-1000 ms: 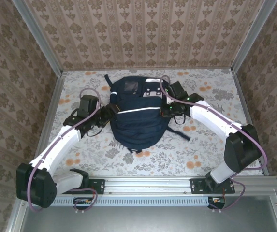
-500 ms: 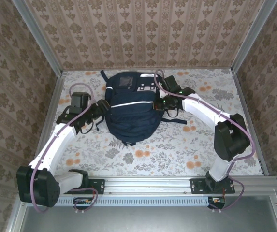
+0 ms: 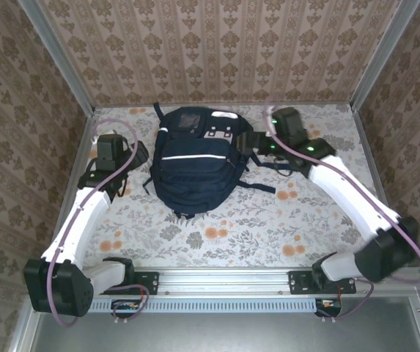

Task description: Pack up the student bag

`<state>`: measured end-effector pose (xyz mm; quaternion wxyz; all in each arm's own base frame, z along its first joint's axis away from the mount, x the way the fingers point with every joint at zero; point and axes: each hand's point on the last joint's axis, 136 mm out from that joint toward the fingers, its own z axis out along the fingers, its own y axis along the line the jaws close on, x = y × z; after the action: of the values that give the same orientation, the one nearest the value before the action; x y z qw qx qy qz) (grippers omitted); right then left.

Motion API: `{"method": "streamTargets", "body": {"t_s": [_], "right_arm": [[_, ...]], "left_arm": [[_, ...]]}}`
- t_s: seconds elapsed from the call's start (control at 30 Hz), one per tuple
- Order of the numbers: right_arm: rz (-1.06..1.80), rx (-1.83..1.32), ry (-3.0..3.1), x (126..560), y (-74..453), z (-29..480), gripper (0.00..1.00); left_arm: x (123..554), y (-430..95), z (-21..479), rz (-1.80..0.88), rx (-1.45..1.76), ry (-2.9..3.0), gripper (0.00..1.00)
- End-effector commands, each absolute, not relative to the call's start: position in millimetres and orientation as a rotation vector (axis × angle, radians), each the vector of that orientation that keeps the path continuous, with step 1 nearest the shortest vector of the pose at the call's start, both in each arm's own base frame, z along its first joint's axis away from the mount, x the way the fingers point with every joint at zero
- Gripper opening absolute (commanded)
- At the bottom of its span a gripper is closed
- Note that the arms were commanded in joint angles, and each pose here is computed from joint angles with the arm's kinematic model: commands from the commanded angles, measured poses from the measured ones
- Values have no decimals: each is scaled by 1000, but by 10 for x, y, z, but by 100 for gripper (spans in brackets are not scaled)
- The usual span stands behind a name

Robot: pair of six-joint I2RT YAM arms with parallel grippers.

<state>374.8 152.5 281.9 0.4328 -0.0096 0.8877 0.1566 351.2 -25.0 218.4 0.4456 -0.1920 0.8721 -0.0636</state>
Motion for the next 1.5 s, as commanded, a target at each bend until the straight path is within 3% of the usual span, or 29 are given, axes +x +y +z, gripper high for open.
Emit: {"method": "streamTargets", "body": {"t_s": [0.0, 0.23, 0.4, 0.73, 1.03, 1.47], "right_arm": [[66, 92, 2120, 3721, 857, 2869, 100], [-306, 376, 1910, 3492, -164, 2748, 100], [-384, 472, 1937, 3422, -509, 2179, 100], [-357, 320, 1918, 3619, -432, 1431, 100], [-175, 133, 1860, 3830, -158, 1302, 100], [-106, 55, 1879, 3937, -21, 1011, 99]], "left_arm": [[3540, 17, 2334, 2, -442, 2089, 96], [3447, 330, 2098, 182, -427, 2012, 99], [3410, 383, 1770, 253, -362, 2024, 99], [3416, 257, 1436, 228, -177, 1898, 100], [3517, -4, 1312, 117, 9, 1835, 100], [3804, 43, 1116, 133, 30, 1839, 100]]}}
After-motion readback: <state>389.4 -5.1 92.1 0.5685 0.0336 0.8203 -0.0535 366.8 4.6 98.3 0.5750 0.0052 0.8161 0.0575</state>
